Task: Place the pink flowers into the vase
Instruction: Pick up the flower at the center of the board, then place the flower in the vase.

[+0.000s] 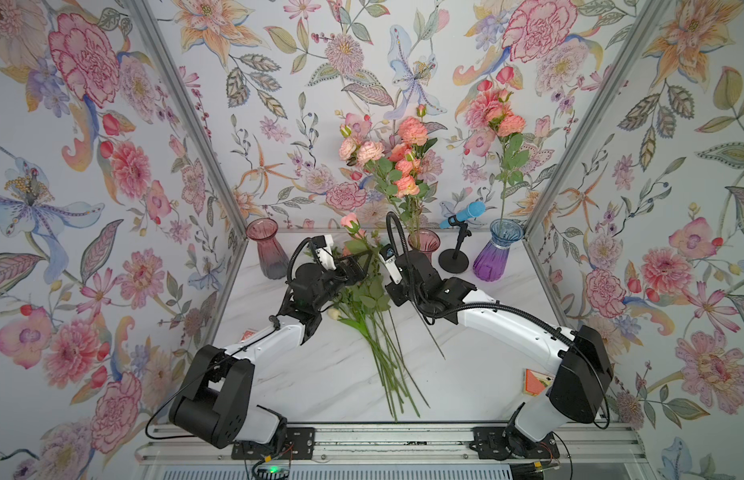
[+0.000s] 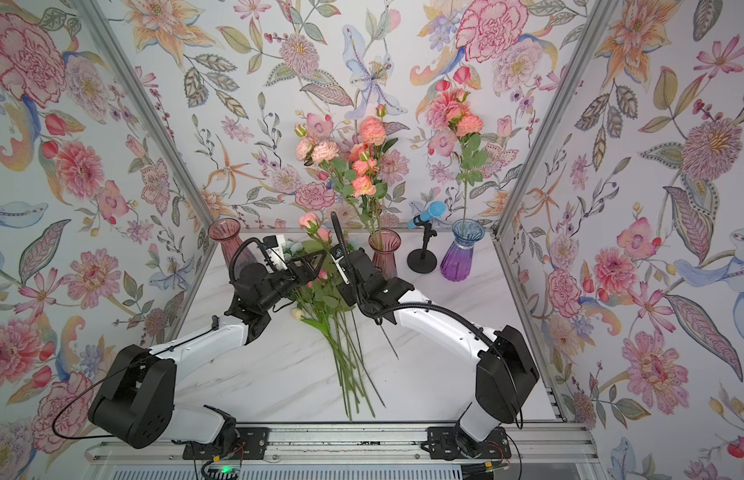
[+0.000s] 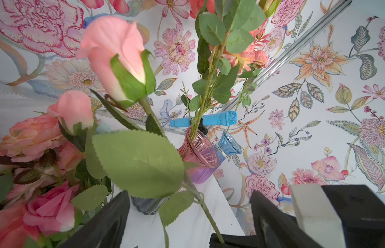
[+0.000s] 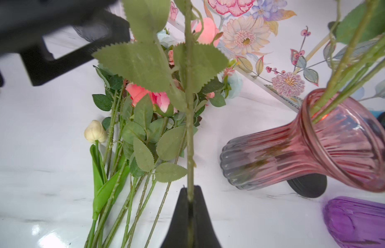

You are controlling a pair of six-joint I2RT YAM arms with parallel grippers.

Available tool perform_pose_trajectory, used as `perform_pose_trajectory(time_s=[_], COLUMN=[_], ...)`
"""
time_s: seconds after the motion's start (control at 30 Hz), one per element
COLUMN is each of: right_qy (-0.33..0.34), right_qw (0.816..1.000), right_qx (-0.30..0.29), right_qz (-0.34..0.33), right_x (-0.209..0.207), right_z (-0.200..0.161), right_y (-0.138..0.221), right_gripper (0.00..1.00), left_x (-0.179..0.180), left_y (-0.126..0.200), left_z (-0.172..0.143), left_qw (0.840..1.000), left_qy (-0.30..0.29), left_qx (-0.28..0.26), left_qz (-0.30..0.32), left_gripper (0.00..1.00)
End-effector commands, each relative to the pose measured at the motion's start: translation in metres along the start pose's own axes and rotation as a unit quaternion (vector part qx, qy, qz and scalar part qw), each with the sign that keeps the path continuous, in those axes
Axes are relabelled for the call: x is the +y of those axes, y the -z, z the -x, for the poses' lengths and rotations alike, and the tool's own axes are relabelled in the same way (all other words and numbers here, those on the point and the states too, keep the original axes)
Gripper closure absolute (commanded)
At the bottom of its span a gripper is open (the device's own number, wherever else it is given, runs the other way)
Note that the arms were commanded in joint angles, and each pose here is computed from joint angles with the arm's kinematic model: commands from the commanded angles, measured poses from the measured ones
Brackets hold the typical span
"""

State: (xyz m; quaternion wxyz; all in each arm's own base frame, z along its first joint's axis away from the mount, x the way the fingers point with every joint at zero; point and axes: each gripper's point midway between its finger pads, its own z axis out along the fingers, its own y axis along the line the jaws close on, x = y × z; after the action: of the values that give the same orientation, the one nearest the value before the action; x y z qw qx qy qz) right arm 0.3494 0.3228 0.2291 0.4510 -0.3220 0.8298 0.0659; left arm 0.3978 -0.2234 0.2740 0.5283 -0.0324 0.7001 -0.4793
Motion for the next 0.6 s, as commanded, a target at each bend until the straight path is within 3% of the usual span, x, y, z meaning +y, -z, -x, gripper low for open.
perform_pose_trajectory(time_s=[0.0,0.4,0.57], right_qy=[-0.022,-0.012,-0.013], right_qw=[0.999,0.995,0.995], right_qx=[-0.037,-0.059,-0.060], right_qz=[0.032,0.074,0.076], right_x=[0.009,0.033,0.036], right_z=[0.017,0.019,0.018], right_y=[0.015,0.018,0.016], right_gripper=[0.98,0.98,0.98], left_x=[-0.008,-0.013,-0.013], left_y=[-0.005,-0.011,-0.012], left_z=[0.005,0.005,0.005], left_qw=[1.000,0.999,0.999], left_qy=[0.006,0.013,0.015], left_qx=[-0.007,-0.008,-0.007], left_qz=[-0.027,-0.049,-0.051], left_gripper=[0.12,0.28,0.44])
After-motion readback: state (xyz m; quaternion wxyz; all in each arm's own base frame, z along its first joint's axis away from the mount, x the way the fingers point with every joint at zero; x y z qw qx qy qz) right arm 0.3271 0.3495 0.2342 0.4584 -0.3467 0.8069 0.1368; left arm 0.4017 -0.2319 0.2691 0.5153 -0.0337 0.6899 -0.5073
